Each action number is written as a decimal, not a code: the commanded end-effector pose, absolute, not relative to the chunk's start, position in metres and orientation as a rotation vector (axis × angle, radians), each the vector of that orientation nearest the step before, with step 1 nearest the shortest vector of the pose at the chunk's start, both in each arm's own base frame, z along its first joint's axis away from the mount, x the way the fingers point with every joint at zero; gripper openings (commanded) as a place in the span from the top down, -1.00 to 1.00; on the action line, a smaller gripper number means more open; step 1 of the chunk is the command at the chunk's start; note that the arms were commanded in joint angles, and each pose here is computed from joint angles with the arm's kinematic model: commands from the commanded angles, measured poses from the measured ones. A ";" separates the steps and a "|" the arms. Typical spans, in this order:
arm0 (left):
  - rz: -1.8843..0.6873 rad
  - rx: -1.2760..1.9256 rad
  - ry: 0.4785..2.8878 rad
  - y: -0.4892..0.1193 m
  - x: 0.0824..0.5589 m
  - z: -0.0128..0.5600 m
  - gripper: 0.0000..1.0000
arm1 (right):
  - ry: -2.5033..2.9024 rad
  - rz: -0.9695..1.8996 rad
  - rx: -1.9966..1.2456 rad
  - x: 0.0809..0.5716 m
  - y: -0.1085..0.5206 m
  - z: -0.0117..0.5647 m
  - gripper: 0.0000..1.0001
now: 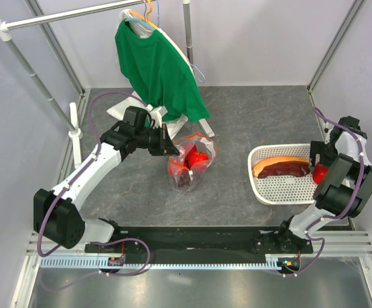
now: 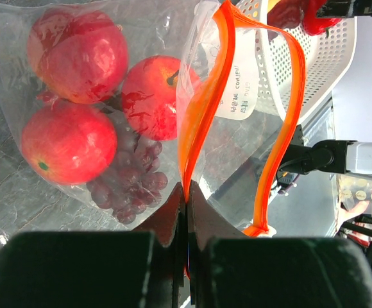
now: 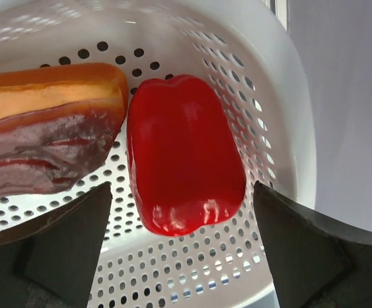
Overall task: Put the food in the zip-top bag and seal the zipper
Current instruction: Pick up the fake vegetable from the bin, then place the fake vegetable in the zipper food storage bag, then adjust the zipper food storage bag at the center of the board.
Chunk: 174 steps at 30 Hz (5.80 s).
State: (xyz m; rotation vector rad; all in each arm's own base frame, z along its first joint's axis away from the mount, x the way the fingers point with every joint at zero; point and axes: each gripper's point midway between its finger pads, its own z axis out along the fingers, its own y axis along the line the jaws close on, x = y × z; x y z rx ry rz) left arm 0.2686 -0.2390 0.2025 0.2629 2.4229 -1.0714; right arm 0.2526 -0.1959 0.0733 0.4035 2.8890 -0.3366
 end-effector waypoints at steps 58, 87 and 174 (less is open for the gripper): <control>-1.107 0.330 2.384 -0.239 0.267 0.219 0.96 | 1.974 1.026 -0.631 0.307 0.271 0.333 -0.18; -1.192 0.238 2.376 -0.233 0.268 0.223 0.96 | 2.145 1.017 -0.746 0.264 0.327 0.257 -0.96; -0.833 0.864 1.727 -0.178 0.190 0.311 -0.98 | 1.806 0.913 -1.478 0.267 0.355 0.267 1.00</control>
